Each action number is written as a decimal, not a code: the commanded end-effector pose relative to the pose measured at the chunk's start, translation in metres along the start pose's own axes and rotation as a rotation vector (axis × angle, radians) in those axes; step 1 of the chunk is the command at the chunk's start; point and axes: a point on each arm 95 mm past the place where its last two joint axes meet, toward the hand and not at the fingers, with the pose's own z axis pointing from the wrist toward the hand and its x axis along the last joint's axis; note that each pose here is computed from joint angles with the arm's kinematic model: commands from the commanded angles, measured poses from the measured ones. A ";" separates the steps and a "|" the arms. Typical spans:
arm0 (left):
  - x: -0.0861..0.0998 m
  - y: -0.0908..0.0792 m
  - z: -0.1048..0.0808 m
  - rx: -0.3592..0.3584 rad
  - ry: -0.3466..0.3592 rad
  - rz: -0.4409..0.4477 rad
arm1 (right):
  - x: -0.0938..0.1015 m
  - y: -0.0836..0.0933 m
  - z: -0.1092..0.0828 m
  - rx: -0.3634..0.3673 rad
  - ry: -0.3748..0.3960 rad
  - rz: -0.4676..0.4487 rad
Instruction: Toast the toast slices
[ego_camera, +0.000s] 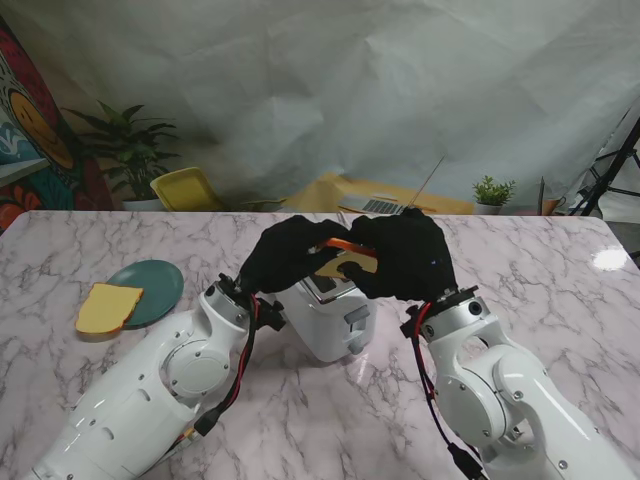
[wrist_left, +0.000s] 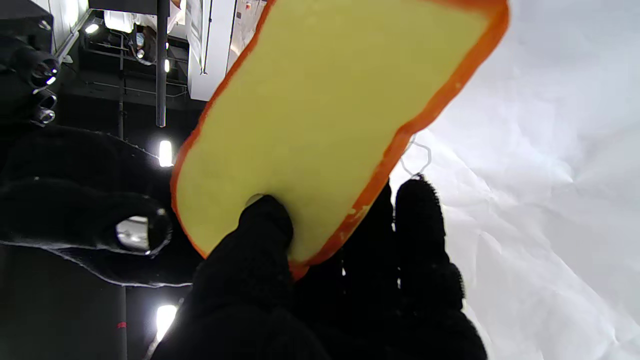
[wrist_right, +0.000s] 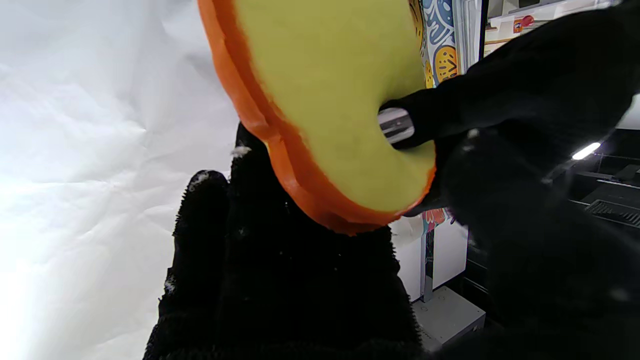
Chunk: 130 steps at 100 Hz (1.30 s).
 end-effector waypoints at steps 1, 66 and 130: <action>0.006 0.000 0.006 0.002 0.023 -0.014 | 0.000 -0.006 0.001 0.019 -0.007 0.003; 0.003 -0.006 0.001 -0.014 0.005 0.034 | -0.003 0.003 0.009 0.061 -0.029 -0.048; -0.003 -0.023 -0.008 -0.008 -0.019 0.118 | -0.006 0.010 0.015 0.022 -0.094 -0.066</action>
